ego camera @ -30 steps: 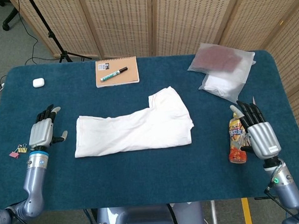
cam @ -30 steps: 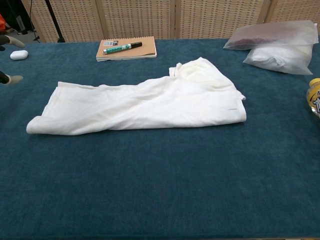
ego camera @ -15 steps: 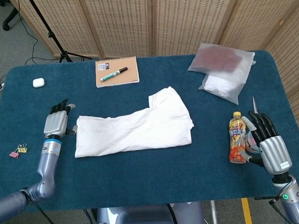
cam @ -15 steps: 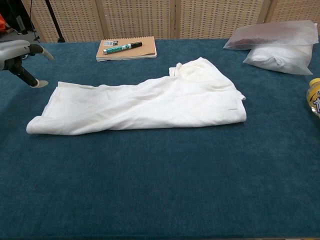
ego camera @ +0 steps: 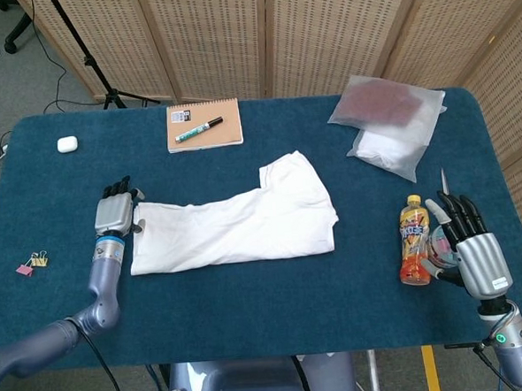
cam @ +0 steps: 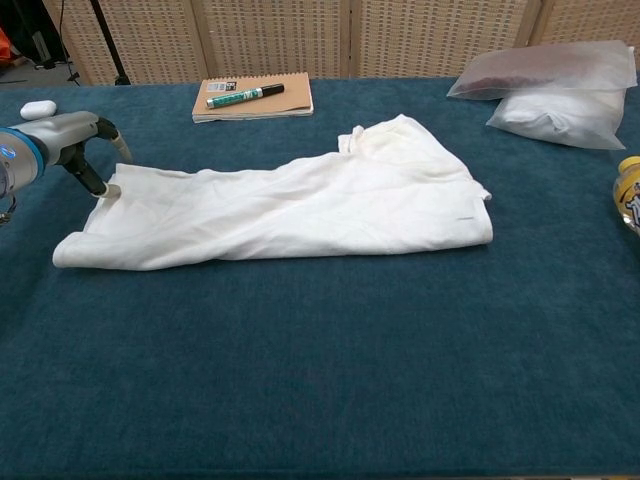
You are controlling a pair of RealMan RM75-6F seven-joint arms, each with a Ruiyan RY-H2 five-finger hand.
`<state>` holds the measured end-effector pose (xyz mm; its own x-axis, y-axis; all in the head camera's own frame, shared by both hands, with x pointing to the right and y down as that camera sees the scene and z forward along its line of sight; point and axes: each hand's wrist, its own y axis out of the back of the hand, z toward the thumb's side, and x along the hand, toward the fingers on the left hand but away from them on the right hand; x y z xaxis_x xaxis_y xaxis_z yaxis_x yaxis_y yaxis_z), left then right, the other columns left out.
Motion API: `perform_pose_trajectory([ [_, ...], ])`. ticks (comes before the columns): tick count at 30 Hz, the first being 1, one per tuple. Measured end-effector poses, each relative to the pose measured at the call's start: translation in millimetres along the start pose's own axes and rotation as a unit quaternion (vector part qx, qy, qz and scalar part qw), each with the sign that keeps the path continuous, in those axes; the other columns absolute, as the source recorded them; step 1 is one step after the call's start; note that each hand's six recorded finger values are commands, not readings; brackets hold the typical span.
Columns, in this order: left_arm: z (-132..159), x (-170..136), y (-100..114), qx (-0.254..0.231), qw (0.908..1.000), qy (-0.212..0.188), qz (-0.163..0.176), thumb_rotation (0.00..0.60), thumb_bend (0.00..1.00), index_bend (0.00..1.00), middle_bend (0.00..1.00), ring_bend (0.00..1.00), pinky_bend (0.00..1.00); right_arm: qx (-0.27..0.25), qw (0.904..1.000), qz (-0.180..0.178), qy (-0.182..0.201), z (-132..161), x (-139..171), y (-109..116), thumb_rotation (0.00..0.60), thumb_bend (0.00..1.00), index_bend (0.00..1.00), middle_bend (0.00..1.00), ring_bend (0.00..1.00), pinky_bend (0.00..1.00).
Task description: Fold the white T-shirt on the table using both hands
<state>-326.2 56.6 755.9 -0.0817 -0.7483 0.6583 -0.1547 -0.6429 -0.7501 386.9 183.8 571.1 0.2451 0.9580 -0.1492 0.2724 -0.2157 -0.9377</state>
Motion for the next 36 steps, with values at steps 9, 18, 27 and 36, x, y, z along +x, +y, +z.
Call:
perform_pose_trajectory([
  [9,-2.9,4.0,-5.7,-0.01,0.9998,0.018,0.003,0.6,0.35,0.38,0.0,0.0,0.0,-0.003,1.0,0.004,-0.002,-0.9,0.1,-2.0,0.6,0.0,0.0,0.0,0.0,0.0],
  [18,-6.7,2.7,-9.9,-0.016,0.9996,0.025,0.001,0.6,0.35,0.51,0.0,0.0,0.0,-0.007,0.9999,0.008,-0.003,-0.9,0.8,-2.8,0.6,0.0,0.0,0.0,0.0,0.0],
  [27,-8.1,2.5,-11.2,-0.014,0.9992,0.035,0.01,0.6,0.39,0.6,0.0,0.0,0.0,-0.011,0.9999,0.012,-0.004,-1.5,0.9,-3.7,0.6,0.0,0.0,0.0,0.0,0.0],
  [36,-9.3,4.1,-8.1,-0.021,0.9989,0.037,0.017,0.6,0.54,0.67,0.0,0.0,0.0,-0.012,0.9998,0.015,-0.005,-2.3,1.0,-4.1,0.6,0.0,0.0,0.0,0.0,0.0],
])
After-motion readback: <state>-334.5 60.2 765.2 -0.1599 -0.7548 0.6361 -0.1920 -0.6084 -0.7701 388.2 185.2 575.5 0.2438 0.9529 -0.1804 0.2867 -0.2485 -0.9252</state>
